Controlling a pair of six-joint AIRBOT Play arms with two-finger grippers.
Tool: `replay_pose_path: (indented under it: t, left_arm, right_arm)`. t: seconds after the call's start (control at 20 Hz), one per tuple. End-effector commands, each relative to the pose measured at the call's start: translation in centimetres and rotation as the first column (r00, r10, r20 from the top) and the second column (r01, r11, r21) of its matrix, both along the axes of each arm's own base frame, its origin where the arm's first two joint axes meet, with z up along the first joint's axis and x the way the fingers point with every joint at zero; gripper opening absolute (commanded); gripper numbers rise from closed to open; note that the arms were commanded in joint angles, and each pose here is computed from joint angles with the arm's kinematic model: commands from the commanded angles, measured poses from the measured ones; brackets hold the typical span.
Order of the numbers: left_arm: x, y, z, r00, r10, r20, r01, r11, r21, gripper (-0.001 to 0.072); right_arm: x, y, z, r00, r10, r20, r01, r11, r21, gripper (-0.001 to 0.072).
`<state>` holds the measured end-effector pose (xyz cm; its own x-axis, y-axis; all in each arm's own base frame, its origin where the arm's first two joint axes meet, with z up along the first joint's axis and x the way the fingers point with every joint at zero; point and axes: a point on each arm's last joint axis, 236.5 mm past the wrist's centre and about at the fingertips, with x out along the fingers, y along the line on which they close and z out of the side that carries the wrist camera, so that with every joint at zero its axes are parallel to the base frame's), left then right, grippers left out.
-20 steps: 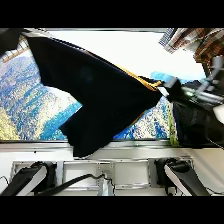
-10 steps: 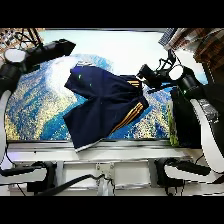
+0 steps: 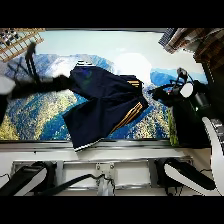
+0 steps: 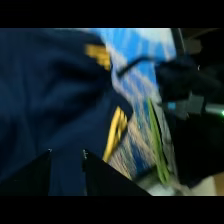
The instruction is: Fold the clothes and pants, and hang the long-sleeved shirts on hangers.
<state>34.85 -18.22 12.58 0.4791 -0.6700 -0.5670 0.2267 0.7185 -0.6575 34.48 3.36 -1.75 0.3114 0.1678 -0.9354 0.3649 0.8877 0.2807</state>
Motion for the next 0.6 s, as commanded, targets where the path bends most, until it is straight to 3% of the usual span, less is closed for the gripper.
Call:
replay_pose_path:
  t: [0.0, 0.2, 0.55]
  left_arm:
    - [-6.2, -0.6, -4.3, 0.988, 0.074, -0.137, -0.082, 0.996, -0.048, 0.0237]
    - [-9.3, -0.4, -5.8, 0.983, 0.108, -0.148, -0.121, 0.99, -0.077, 0.0236]
    - [-9.1, -0.1, -5.2, 0.985, 0.132, -0.111, -0.142, 0.986, -0.09, 0.0236]
  right_arm:
    - [-1.7, 1.1, -2.4, 1.0, -0.012, -0.023, 0.014, 0.994, 0.111, 0.063]
    - [-0.8, 2.6, -4.0, 0.999, 0.002, -0.035, 0.004, 0.984, 0.175, 0.0694]
    - [1.0, 4.8, -5.3, 0.996, -0.077, -0.052, 0.089, 0.947, 0.31, 0.0693]
